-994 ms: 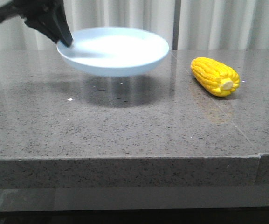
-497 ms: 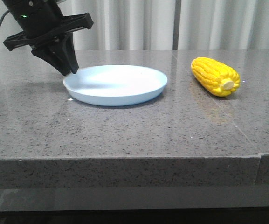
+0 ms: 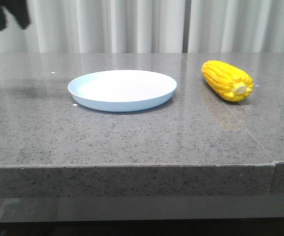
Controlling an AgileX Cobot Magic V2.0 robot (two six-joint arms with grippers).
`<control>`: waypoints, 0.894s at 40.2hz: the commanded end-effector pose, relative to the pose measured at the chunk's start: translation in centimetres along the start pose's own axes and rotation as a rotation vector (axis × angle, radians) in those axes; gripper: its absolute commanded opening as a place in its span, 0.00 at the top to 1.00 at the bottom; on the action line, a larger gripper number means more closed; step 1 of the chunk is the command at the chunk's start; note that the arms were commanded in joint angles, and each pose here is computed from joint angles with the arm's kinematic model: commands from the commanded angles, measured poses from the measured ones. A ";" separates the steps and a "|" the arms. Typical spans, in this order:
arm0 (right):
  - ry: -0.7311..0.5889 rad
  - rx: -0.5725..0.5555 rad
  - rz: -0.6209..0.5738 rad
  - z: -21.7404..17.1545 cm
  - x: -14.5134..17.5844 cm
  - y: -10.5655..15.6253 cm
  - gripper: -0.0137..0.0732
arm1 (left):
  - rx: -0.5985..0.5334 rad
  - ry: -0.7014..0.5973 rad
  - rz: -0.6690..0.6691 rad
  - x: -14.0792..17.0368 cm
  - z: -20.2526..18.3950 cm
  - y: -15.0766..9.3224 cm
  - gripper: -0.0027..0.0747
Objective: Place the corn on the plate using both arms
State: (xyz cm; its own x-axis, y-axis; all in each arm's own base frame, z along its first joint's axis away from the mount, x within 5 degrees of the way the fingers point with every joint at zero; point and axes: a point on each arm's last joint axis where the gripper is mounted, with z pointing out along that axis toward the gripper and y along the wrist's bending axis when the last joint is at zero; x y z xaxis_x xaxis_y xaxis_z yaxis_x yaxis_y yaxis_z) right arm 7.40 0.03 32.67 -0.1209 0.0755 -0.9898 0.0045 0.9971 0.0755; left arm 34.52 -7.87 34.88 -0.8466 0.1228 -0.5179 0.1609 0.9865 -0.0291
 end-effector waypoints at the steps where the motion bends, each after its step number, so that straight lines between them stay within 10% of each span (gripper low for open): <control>1: -0.092 0.001 -0.007 -0.1 -1.7 0.1 0.20 | -0.030 -0.069 -0.043 0.7 -3.0 1.5 0.69; 14: -0.092 0.001 -0.007 -0.1 -1.7 0.1 0.20 | -0.067 -0.159 -0.102 7.2 -4.9 3.8 0.99; 36: -0.092 0.001 -0.007 -0.1 -1.7 0.1 0.20 | -0.051 -0.830 -0.063 19.7 -13.7 2.9 0.99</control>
State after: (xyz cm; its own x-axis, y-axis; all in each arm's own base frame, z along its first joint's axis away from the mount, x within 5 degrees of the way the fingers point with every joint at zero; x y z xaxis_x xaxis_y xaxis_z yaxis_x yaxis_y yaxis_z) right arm 7.40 0.03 32.67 -0.1209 0.0755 -0.9898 0.0045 0.9971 0.0755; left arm 12.90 -1.31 34.64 -0.3861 -0.0179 -0.9223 0.0755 0.9958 -0.0509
